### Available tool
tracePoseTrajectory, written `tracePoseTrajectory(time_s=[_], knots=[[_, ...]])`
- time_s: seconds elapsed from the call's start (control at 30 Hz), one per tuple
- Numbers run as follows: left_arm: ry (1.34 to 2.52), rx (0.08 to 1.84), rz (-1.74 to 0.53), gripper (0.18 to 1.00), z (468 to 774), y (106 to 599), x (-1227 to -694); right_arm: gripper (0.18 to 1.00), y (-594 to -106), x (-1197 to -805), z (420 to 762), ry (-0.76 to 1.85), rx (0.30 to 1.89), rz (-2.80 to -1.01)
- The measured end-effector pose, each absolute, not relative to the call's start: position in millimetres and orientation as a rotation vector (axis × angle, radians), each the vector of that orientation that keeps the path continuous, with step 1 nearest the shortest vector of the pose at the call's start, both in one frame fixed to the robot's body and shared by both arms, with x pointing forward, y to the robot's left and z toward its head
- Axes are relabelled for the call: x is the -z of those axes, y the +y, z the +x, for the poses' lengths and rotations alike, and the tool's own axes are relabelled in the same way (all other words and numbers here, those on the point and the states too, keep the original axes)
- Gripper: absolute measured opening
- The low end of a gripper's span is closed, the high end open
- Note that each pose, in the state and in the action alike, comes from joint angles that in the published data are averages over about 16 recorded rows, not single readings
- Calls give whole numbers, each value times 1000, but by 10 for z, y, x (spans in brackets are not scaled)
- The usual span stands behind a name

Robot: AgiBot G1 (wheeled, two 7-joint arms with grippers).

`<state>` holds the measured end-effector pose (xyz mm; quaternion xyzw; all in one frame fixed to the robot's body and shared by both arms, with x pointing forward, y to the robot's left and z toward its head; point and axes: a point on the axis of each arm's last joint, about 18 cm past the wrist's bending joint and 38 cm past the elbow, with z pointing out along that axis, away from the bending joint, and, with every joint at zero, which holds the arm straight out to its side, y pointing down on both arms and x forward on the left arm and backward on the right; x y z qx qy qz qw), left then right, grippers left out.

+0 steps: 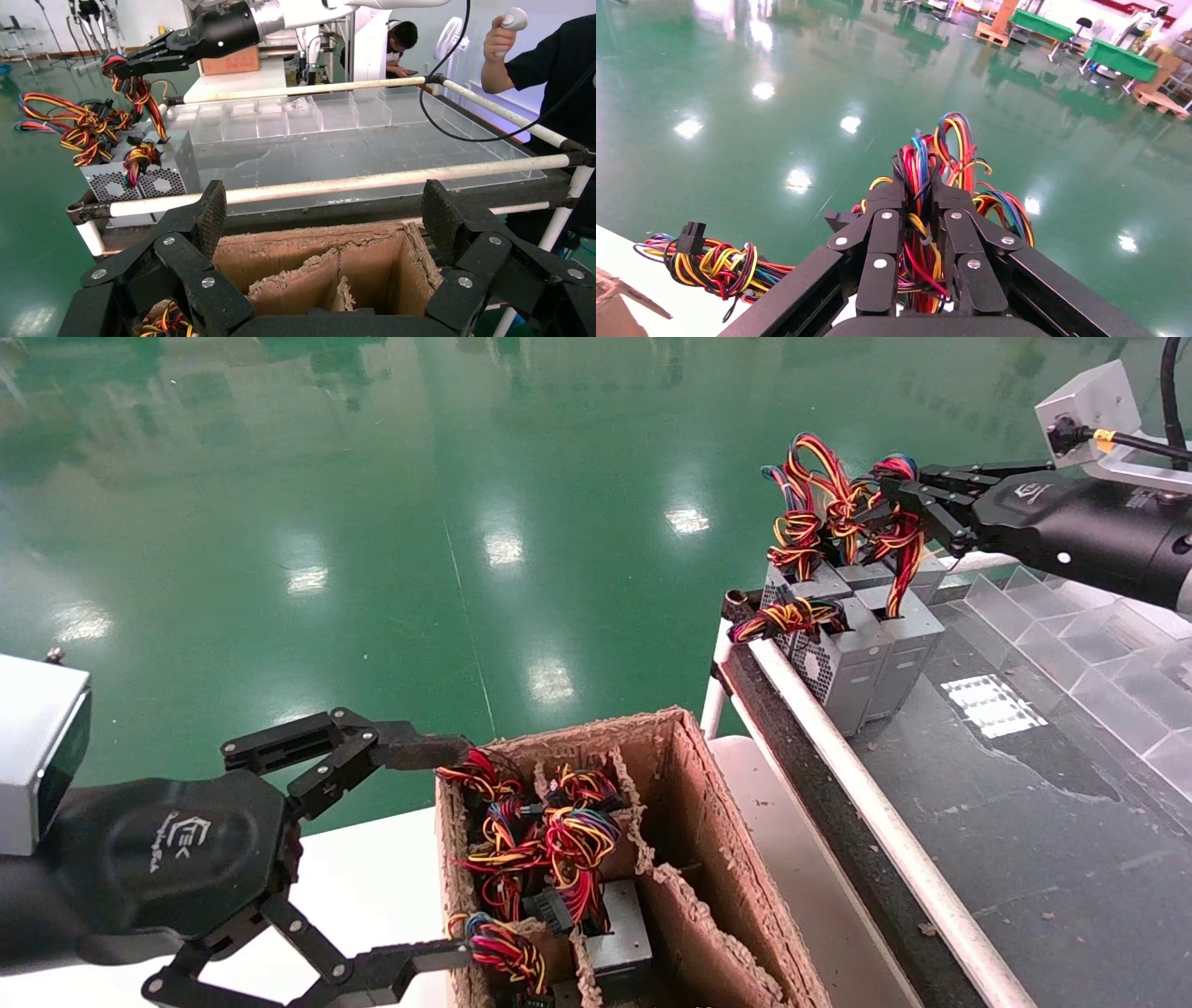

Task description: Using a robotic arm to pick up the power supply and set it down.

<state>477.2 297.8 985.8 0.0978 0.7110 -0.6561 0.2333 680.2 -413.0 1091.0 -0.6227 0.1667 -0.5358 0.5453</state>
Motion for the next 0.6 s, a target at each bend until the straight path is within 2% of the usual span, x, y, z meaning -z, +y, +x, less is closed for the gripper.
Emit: tracePoseTrajectory(time_s=[0.27,0.6], knots=[[1953,1802,269,1001,4772,2978,-9858,290,-4172,-10930,6817,417,1288,-1469],[1953,1802,269,1001,4772,2978,-9858,435,-4202,-10989,6791,414,1298,-1450]])
